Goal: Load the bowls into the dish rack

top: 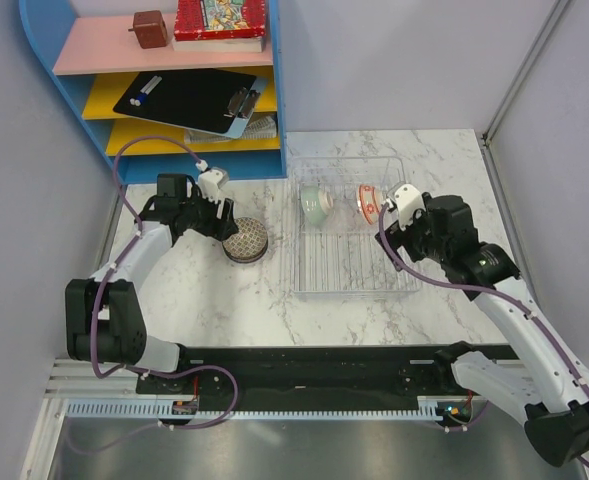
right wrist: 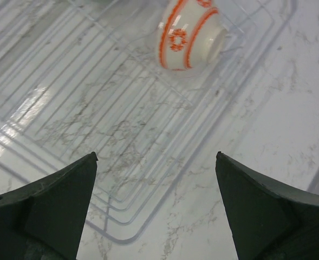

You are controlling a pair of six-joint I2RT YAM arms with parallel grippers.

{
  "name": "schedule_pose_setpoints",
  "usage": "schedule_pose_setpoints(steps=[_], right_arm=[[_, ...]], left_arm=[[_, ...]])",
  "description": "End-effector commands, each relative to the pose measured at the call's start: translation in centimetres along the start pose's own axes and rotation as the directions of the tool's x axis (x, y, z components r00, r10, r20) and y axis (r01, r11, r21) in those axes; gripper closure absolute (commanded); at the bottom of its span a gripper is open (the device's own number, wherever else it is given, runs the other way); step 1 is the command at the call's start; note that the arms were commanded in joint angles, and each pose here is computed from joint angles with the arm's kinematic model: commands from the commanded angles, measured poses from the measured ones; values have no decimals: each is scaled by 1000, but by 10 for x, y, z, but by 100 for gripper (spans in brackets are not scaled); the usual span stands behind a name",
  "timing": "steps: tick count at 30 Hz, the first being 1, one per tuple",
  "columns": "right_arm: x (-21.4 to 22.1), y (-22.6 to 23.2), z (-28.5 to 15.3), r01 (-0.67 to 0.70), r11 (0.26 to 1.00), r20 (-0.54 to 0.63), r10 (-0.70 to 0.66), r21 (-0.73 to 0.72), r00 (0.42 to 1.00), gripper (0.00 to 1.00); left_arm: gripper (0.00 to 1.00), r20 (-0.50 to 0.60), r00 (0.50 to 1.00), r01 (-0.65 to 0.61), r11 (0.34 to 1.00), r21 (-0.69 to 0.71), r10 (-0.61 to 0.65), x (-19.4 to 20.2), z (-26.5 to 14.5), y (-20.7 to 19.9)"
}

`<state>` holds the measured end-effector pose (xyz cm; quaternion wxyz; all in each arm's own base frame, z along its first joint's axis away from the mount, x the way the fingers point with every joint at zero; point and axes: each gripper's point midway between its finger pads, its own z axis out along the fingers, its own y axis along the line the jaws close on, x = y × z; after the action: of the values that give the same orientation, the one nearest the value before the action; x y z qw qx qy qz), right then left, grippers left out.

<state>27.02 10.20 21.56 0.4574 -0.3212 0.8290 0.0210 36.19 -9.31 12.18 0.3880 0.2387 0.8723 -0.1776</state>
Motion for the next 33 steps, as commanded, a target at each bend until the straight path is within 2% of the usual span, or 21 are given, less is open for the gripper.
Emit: schedule_pose_setpoints(steps=[1, 2, 3, 8, 14, 21, 29, 33], right_arm=[[-25, 50, -22, 84, 950, 123, -49, -301, 991, 3], [-16, 59, -24, 112, 927, 93, -84, -358, 992, 2], [-21, 69, -30, 136, 895, 116, -95, -425, 989, 2], [-7, 87, -34, 176, 804, 53, -177, -568, 983, 2], [18, 106, -18, 240, 756, -29, -323, -610, 946, 2], [33, 133, -5, 249, 686, -79, -409, -684, 909, 2], [41, 133, 42, 270, 741, -161, -453, -615, 877, 2], [38, 115, 69, 315, 802, -195, -463, -508, 864, 2]], left_arm=[[23, 26, 998, -57, 998, -11, 57, -5, -7, -1], [22, 24, 998, -59, 998, -13, 60, -4, -7, -1], [23, 22, 998, -61, 998, -14, 61, -3, -7, -1], [22, 15, 998, -64, 997, -37, 65, -2, -7, 4], [22, 7, 997, -74, 996, -54, 74, -2, -13, 5], [21, -13, 997, -78, 994, -76, 77, 9, -19, 4], [21, -19, 997, -79, 993, -84, 77, 15, -23, 3], [21, -18, 997, -76, 994, -81, 74, 16, -23, 2]])
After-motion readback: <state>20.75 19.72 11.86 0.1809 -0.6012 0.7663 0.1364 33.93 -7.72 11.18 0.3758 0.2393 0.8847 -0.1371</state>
